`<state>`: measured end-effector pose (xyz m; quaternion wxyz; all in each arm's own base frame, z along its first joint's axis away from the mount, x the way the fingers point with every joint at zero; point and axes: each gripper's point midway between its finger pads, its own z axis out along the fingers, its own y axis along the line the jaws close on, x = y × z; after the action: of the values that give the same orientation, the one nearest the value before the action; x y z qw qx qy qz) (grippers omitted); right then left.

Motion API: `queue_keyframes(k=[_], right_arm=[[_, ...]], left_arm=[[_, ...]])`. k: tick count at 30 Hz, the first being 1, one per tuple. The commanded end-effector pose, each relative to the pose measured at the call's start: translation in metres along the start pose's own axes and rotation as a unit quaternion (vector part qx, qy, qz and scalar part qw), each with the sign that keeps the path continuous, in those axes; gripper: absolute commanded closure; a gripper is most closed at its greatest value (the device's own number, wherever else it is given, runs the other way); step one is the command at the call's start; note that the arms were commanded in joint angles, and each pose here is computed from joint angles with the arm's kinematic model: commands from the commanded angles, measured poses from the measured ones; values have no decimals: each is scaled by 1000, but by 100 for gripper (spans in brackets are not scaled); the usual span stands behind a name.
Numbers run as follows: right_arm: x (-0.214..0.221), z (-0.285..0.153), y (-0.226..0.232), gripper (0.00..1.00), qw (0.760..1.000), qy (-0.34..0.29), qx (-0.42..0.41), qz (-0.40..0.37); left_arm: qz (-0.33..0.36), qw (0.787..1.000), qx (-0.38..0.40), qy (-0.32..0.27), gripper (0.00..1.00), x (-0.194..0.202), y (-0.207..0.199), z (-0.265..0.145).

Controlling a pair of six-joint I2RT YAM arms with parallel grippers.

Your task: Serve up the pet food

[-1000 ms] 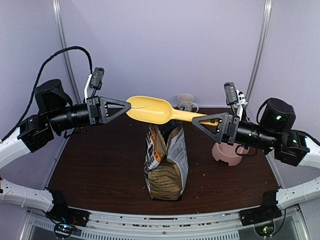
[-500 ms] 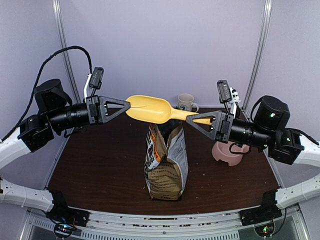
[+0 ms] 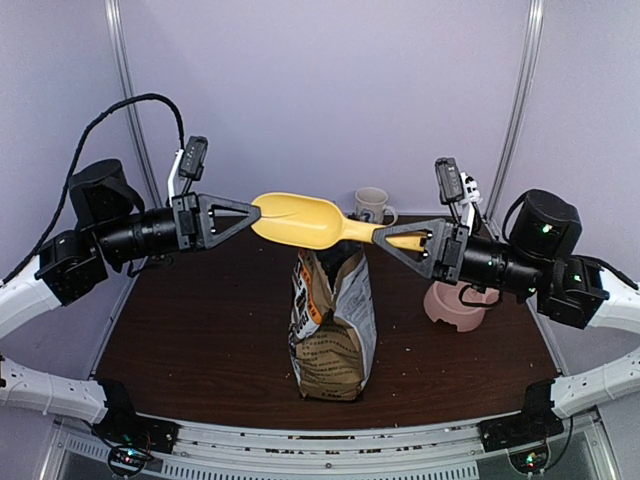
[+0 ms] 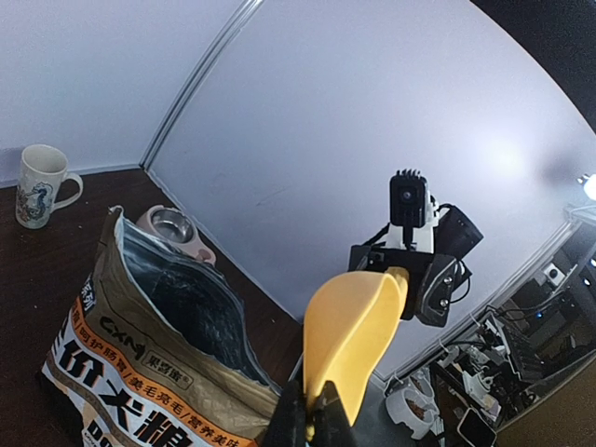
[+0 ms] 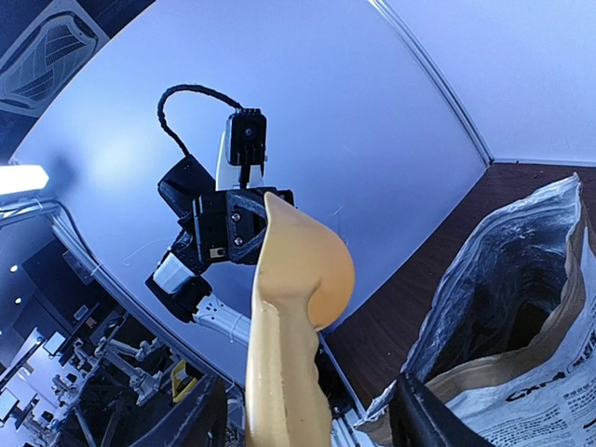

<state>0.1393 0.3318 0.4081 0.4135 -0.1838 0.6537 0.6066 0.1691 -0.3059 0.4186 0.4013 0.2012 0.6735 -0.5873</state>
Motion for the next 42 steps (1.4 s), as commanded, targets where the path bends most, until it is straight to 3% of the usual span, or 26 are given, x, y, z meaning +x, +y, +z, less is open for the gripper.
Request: queue_keyframes(k=[1, 21, 34, 38, 40, 42], right_arm=[[-16, -7, 16, 38, 999, -22, -21, -8], [-16, -7, 21, 52, 999, -22, -36, -5], [-15, -4, 15, 82, 999, -24, -25, -3], [-24, -13, 12, 84, 999, -41, -6, -18], [-29, -21, 10, 84, 998, -46, 14, -31], [-35, -31, 2, 85, 996, -55, 50, -46]], left_arm=[[17, 999, 8, -30, 100, -14, -10, -8], [14, 1000, -3, -10, 100, -5, -2, -2], [15, 1000, -9, -8, 99, -3, 1, -2], [19, 998, -52, -9, 52, -5, 16, -1], [22, 995, -94, 0, 38, -7, 29, 1], [25, 990, -140, 23, 31, -5, 46, 9]])
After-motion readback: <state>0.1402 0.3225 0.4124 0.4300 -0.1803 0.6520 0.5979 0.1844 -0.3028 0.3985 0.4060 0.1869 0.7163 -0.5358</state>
